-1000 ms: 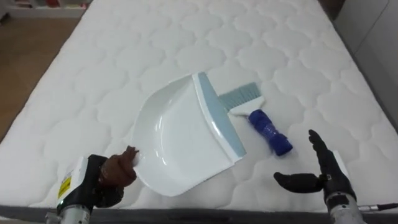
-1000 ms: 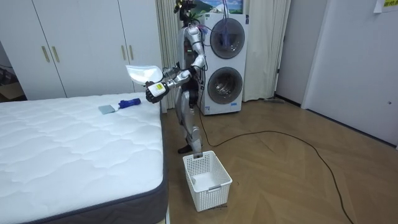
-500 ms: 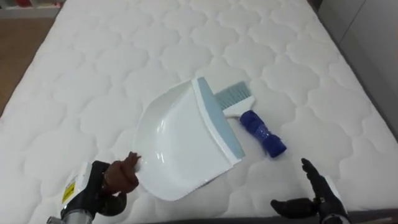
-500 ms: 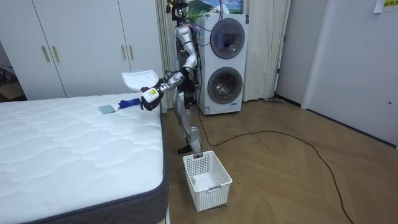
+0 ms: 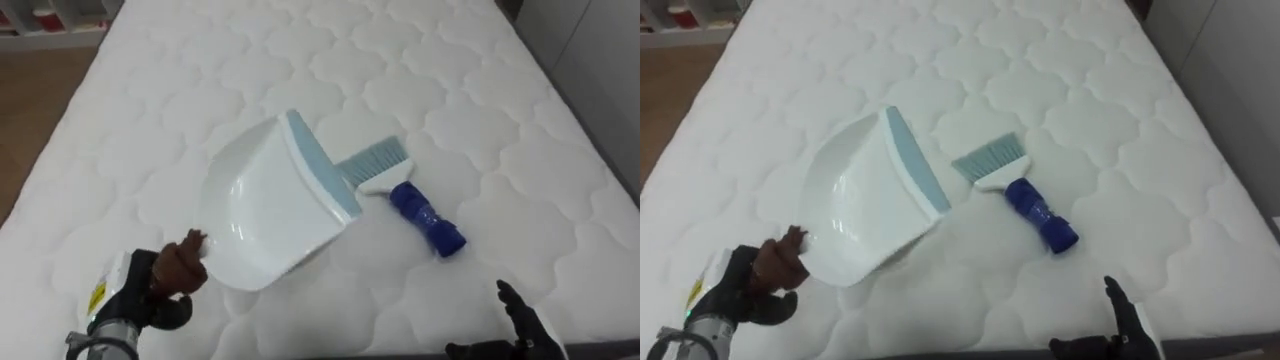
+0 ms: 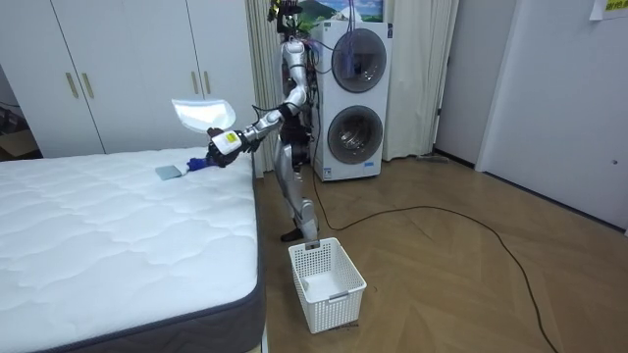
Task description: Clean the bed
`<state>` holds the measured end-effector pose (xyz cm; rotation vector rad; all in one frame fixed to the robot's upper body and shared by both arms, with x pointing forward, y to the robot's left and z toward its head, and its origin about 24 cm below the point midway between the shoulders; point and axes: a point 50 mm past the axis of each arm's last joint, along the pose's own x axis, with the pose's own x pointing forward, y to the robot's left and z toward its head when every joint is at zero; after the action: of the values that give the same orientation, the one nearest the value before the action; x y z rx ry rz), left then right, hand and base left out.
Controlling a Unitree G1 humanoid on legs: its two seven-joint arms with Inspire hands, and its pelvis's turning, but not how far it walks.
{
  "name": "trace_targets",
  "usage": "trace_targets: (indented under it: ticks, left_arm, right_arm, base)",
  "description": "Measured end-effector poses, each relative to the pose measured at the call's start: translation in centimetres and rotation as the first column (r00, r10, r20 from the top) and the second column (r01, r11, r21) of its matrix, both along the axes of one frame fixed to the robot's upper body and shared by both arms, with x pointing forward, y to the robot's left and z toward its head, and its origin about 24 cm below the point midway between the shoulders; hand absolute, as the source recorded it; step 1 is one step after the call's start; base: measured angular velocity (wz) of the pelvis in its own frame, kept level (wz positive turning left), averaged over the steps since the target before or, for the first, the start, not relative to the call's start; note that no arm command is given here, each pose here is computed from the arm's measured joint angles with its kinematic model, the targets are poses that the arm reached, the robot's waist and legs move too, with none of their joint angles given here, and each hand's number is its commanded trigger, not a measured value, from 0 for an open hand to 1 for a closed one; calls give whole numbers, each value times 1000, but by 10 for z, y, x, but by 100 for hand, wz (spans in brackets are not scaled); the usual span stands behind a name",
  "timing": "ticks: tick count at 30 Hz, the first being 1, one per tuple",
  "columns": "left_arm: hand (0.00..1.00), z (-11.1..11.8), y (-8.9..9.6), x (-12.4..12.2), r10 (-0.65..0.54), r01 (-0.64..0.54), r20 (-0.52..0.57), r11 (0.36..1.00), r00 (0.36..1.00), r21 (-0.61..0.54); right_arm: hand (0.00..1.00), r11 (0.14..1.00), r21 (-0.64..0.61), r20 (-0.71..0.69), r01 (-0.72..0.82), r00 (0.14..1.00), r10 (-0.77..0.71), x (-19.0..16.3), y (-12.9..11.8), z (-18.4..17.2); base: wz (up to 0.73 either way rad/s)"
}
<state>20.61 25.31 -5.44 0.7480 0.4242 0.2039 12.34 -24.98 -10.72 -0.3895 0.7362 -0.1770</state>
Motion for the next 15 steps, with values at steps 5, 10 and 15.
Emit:
trace_targets:
  ticks: [5,10,15]
  left_arm:
    - [0,11,2,16,18,-17,53,1000,998,-10]
    - [0,0,6,13,48,-49,-17,999,999,-10]
    - [0,-31,9,-14,98,-101,-191,995,977,-6]
  right_arm:
    - [0,1000,-4,-46,14,999,-14,-4,-2,-5]
    - [0,1000,-21,-133,-7,991,4,-12,-4,-13]
    - [0,1000,-23,-169,1,986,-5,-17,-6,-17]
  base:
    - [-1]
    - [-7]
    - [-10]
